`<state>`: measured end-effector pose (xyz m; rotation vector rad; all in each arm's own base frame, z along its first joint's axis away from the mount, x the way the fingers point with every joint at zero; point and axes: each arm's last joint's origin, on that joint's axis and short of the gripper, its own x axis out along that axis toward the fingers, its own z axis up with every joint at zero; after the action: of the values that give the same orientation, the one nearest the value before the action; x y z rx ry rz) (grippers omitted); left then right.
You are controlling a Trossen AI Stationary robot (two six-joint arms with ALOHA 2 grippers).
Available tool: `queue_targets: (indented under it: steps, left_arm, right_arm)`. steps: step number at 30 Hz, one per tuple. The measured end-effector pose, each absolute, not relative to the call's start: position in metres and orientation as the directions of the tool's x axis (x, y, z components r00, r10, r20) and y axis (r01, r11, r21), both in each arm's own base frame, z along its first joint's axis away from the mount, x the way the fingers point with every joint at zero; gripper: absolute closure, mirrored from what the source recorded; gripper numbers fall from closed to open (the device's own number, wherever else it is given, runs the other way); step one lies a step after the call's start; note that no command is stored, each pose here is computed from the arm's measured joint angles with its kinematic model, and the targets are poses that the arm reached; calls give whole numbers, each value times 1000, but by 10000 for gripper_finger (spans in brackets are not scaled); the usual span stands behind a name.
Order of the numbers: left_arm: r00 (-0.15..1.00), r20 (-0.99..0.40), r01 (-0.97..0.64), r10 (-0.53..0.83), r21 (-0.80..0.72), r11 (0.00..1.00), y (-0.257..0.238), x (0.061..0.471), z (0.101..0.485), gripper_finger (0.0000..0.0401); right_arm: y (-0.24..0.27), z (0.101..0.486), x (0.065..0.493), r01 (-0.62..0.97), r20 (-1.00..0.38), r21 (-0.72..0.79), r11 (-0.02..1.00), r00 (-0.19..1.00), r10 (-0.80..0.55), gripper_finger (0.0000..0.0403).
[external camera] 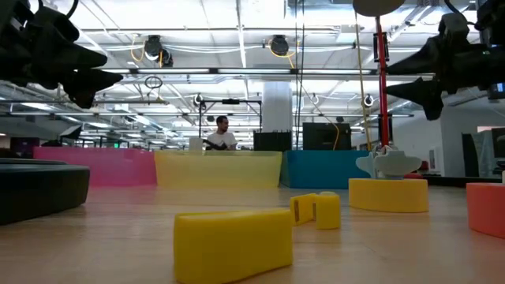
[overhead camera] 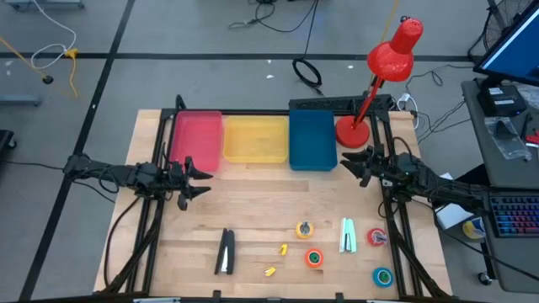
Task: Pick and place Stapler, Stapler remover, tape
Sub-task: Put the black large stapler into the blue bin
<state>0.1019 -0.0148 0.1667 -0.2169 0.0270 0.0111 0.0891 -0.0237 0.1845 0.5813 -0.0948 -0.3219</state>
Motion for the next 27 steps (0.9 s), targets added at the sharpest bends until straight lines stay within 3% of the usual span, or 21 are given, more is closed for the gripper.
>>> queue_targets:
  steps: [7, 12, 20, 27]
  left_arm:
    - [994, 79, -34, 71, -399, 916, -13, 102, 177, 194]
    - [977, 156, -24, 148, -601, 799, -11, 100, 185, 194]
    - [985, 167, 78, 37, -631, 772, -17, 102, 202, 194]
    - [998, 27, -29, 59, -628, 777, -27, 123, 233, 194]
  right_arm:
    - [-24, 186, 89, 248, 4, 638, 729, 946, -325, 206]
    - [-24, 186, 89, 235, 6, 679, 696, 946, -325, 206]
    - [-24, 186, 89, 234, 6, 681, 694, 946, -325, 206]
    - [-24, 190, 89, 213, 38, 683, 699, 945, -325, 206]
